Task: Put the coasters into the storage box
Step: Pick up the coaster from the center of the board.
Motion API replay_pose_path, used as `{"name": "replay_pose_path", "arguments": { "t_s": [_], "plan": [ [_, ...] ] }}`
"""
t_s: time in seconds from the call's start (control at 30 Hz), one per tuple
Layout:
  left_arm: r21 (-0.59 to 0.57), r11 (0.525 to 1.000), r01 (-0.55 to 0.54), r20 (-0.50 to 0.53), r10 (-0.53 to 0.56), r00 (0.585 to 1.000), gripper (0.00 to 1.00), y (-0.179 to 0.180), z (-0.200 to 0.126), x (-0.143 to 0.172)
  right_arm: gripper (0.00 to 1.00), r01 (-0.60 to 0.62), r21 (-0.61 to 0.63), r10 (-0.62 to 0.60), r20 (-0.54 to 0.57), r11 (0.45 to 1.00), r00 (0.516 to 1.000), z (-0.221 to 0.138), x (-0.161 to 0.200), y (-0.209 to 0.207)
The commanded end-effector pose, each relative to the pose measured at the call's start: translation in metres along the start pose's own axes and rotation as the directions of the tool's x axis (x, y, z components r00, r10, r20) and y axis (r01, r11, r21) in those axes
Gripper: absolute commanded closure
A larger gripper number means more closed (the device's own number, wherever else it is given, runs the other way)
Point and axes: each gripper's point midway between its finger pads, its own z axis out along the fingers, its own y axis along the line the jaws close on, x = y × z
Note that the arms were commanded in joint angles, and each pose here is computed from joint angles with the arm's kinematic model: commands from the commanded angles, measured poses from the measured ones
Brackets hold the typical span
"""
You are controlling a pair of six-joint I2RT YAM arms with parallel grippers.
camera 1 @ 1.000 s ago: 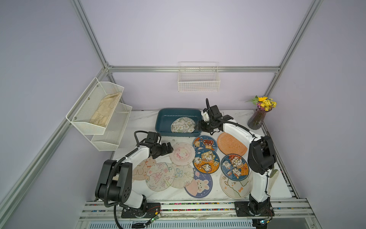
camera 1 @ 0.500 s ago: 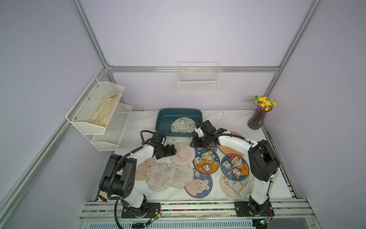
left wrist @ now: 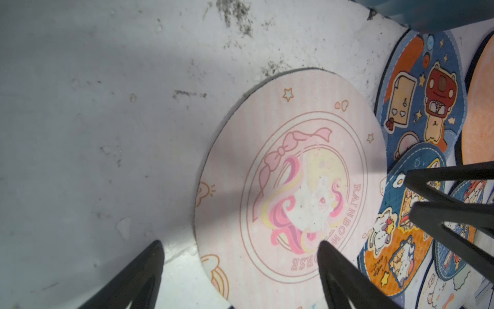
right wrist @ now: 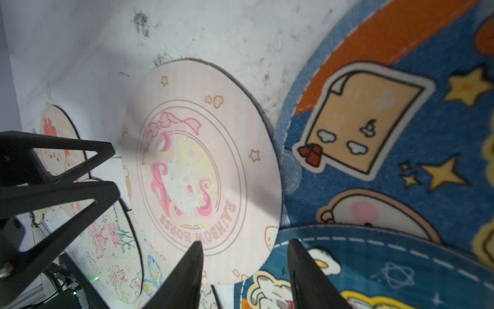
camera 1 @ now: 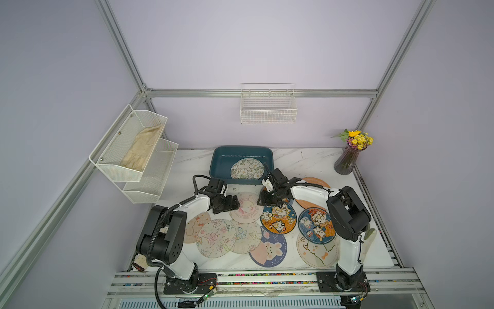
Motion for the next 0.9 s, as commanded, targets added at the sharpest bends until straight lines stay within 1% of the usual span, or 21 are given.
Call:
{"name": "replay_pose_path", "arguments": {
  "t_s": [0.0, 0.3, 0.57, 0.87],
  "plan": [
    [0.051, 0.998, -0.032, 0.056, 0.029, 0.998, 0.12, -0.023, -0.006, -0.027, 0.48, -0.001, 0.014, 0.001, -0.041, 1.000, 0.999, 0.007, 0.012, -0.006],
    [0.058, 0.998, -0.031, 0.039, 0.029, 0.999, 0.13, -0.029, 0.000, -0.025, 0.49, -0.005, 0.031, 0.008, -0.080, 1.000, 0.997, 0.017, 0.020, -0.014],
    [0.055, 0.998, -0.023, 0.027, 0.021, 0.999, 0.14, -0.027, 0.002, -0.021, 0.49, -0.001, 0.022, 0.003, -0.104, 1.000, 0.995, 0.027, 0.019, -0.014],
    [0.053, 0.998, -0.014, 0.022, 0.013, 1.000, 0.14, -0.025, 0.004, -0.019, 0.54, 0.013, 0.003, -0.012, -0.133, 1.000, 0.991, 0.037, 0.019, -0.009]
  ]
}}
